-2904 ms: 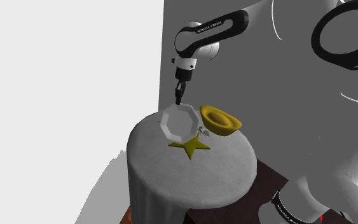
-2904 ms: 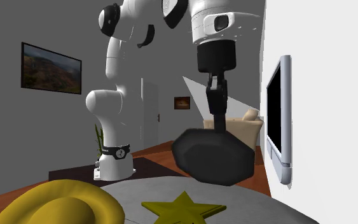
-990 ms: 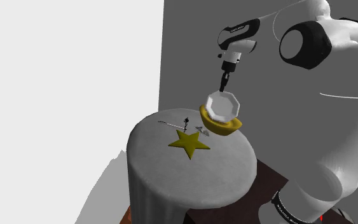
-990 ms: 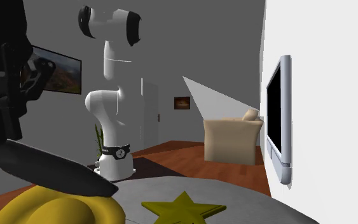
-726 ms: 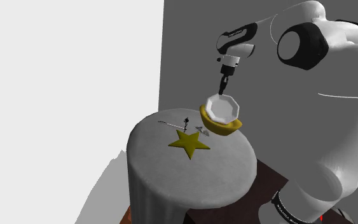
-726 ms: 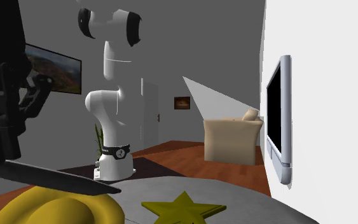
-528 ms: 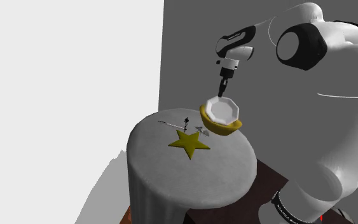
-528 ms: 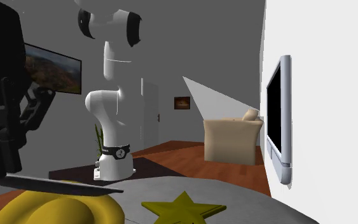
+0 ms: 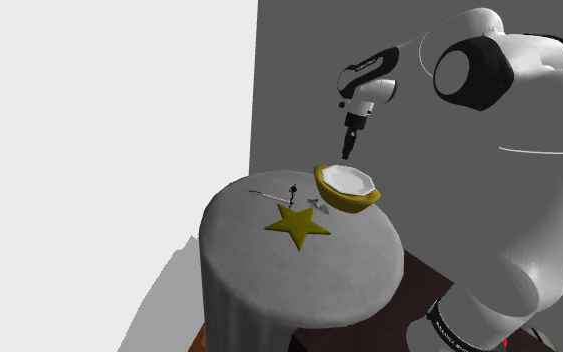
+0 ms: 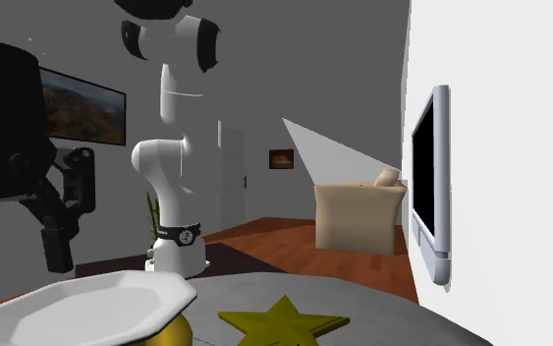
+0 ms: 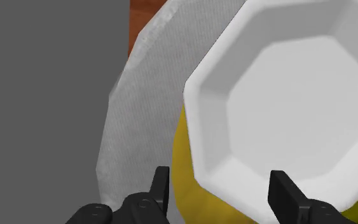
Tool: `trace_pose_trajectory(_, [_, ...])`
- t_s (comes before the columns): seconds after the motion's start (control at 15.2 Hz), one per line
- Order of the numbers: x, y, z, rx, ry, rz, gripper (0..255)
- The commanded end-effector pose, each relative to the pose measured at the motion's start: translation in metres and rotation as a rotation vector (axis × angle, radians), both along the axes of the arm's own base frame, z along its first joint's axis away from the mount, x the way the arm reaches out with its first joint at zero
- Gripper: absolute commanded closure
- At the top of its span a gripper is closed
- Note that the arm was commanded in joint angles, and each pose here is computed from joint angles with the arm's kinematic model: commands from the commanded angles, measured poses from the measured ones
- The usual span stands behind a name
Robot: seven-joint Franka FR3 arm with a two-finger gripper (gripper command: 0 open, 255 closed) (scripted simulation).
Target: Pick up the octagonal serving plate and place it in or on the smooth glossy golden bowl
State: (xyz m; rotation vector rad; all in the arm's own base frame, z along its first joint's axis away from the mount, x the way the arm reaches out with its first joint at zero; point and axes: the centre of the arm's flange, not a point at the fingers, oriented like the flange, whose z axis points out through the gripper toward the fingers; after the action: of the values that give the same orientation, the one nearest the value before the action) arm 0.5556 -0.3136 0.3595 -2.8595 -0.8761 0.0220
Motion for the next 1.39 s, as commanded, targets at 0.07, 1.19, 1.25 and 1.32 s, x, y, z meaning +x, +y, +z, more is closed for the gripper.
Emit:
trace_pose_trajectory(0.07, [-0.024, 0.037, 0.005, -0.063, -0.027, -0.004, 0])
trace_pose_trajectory(1.19, [-0.137, 0.200, -0.031, -0.357, -0.149, -0.022, 0])
trace_pose_trajectory(1.25, [-0.136, 0.199, -0.036, -0.357, -0.149, -0.022, 0])
trace_pose_trajectory(1.32, [-0.136, 0.198, -0.041, -0.357, -0.149, -0.022, 0])
